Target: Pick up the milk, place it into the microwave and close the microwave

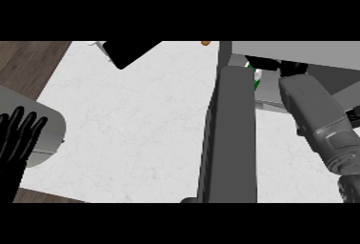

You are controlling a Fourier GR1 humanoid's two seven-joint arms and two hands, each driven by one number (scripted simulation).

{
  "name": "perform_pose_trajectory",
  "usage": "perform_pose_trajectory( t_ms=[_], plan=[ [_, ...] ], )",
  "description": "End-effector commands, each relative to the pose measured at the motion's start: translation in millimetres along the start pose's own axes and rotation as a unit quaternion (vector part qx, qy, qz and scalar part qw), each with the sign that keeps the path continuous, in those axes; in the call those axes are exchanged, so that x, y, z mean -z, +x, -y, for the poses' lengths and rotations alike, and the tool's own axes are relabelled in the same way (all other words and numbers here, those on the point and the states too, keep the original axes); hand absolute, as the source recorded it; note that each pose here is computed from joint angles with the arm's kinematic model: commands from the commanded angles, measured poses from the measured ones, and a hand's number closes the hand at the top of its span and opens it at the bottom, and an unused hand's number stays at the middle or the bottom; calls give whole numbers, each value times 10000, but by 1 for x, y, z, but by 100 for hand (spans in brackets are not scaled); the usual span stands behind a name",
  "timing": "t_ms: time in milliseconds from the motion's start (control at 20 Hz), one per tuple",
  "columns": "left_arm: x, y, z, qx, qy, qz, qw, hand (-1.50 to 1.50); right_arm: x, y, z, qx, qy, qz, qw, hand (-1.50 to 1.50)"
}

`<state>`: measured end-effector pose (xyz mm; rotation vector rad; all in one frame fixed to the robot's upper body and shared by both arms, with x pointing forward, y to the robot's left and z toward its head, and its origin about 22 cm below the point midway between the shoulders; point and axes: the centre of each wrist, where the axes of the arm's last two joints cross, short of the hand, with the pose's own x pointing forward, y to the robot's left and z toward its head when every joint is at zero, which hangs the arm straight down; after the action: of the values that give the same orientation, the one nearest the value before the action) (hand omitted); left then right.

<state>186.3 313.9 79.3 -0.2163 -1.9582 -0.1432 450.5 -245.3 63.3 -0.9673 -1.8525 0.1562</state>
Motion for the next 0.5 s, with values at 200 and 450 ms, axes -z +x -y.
perform_pose_trajectory(
  t_ms=[200, 450],
  plan=[
    [10, -7, 8, 13, -212, -103, 9997, -150, -3, 11, -12, 291, 311, -395, 9983, -150],
    [17, -5, 15, 38, -283, -34, 9996, -150, -13, 15, -25, 726, 712, -454, 9938, -150]
  ],
)
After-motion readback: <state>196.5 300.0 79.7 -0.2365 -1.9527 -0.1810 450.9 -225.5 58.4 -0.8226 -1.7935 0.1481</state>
